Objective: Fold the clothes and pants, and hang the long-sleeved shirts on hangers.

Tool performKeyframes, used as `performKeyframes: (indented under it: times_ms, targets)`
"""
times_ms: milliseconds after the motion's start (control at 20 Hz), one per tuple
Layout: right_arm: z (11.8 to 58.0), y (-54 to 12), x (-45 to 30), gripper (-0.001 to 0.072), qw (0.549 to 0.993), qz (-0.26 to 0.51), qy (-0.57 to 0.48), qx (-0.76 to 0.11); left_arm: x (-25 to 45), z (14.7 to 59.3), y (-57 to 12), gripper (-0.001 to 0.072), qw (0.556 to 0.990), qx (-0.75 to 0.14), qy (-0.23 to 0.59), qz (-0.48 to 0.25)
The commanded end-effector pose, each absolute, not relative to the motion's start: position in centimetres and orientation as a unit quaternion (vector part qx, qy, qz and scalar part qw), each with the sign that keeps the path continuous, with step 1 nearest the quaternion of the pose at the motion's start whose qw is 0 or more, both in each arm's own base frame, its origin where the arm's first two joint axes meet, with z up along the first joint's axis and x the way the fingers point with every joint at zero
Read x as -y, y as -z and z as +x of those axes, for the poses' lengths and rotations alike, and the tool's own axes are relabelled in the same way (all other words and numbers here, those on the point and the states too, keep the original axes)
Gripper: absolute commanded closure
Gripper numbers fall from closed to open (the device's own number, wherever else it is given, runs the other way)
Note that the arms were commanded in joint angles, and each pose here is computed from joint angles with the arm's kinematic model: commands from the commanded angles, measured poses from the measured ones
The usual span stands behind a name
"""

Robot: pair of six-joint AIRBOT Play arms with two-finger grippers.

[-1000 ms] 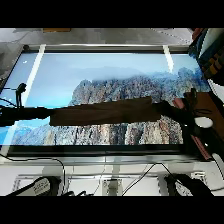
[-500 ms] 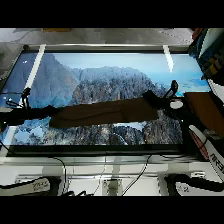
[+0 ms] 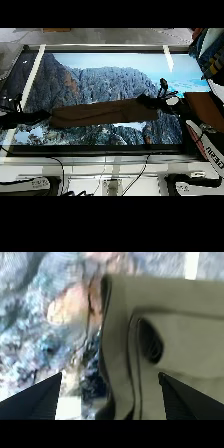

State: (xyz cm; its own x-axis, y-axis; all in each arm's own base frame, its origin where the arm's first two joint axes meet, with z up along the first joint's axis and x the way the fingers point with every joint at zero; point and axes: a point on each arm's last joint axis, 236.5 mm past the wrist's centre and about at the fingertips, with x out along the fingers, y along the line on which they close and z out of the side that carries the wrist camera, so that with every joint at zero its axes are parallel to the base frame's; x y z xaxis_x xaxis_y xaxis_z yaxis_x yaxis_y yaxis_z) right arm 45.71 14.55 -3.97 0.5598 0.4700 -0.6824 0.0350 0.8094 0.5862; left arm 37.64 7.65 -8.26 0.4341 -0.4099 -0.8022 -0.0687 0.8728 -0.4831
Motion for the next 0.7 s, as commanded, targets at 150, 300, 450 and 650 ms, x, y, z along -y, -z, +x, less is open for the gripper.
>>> performKeyframes:
  times_ms: [150, 300, 450, 650]
  targets:
    - [40.5, 4.9, -17.8, 0.0194, 0.776, 0.258, -0.211, -0.535, -2.4, 37.3, 11.6, 0.0015, 0.776, -0.544, 0.199, -0.249]
    - [40.8, 4.5, -18.0, 0.0195, 0.777, 0.258, -0.215, -0.532, 0.1, 38.2, 11.1, 0.0264, 0.785, -0.525, 0.249, -0.214]
    - [42.3, 2.1, -19.6, 0.0223, 0.794, 0.240, -0.236, -0.505, 1.6, 39.6, 9.9, 0.0690, 0.792, -0.513, 0.274, -0.184]
    - [46.6, -2.2, -21.8, 0.0670, 0.856, 0.194, -0.239, -0.415, 2.9, 41.7, 3.6, 0.0688, 0.801, -0.483, 0.312, -0.166]
